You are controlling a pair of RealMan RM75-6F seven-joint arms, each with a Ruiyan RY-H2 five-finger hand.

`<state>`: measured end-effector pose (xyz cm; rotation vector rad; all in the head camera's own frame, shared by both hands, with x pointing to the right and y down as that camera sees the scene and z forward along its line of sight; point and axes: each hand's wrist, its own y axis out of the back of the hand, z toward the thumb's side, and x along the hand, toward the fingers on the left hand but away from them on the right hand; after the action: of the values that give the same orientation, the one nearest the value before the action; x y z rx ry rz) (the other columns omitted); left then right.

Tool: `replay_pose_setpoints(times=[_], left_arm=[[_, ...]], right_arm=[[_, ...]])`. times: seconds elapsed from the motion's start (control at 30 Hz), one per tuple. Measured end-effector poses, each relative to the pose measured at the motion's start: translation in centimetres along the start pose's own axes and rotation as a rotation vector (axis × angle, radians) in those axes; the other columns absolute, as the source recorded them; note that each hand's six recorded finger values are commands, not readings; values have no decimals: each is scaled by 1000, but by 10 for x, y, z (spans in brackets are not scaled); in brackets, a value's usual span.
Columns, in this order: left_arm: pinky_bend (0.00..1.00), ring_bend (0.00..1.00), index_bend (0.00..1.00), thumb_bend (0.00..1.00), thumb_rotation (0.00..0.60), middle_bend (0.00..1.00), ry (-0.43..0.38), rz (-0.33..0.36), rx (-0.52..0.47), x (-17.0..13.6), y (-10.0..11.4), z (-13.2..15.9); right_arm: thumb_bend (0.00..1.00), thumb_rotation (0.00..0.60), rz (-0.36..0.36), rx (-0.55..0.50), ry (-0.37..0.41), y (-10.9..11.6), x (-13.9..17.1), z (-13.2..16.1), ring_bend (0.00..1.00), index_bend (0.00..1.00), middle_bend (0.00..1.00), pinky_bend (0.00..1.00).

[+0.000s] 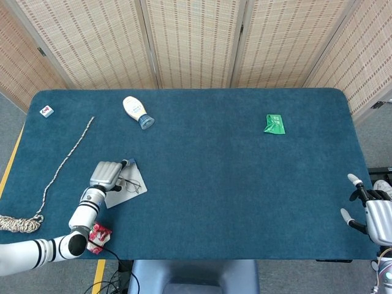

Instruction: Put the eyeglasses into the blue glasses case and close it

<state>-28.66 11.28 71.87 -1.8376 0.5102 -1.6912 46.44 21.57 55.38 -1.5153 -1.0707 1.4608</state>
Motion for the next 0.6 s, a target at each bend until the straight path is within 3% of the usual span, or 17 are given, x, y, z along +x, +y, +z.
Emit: replay_pose_setpoints(times=[0.33, 0.6], left_arm=[[993, 981, 165, 377, 600, 1000, -148, 71, 152, 2, -4, 41], [993, 980, 134, 376, 600, 1000, -183, 75, 268, 14, -13, 59]], right_arm=[[265, 600, 1, 0, -1, 0, 1, 0, 459, 129, 501, 334], [265, 600, -3, 3, -17, 2, 5, -4, 459, 129, 502, 334]])
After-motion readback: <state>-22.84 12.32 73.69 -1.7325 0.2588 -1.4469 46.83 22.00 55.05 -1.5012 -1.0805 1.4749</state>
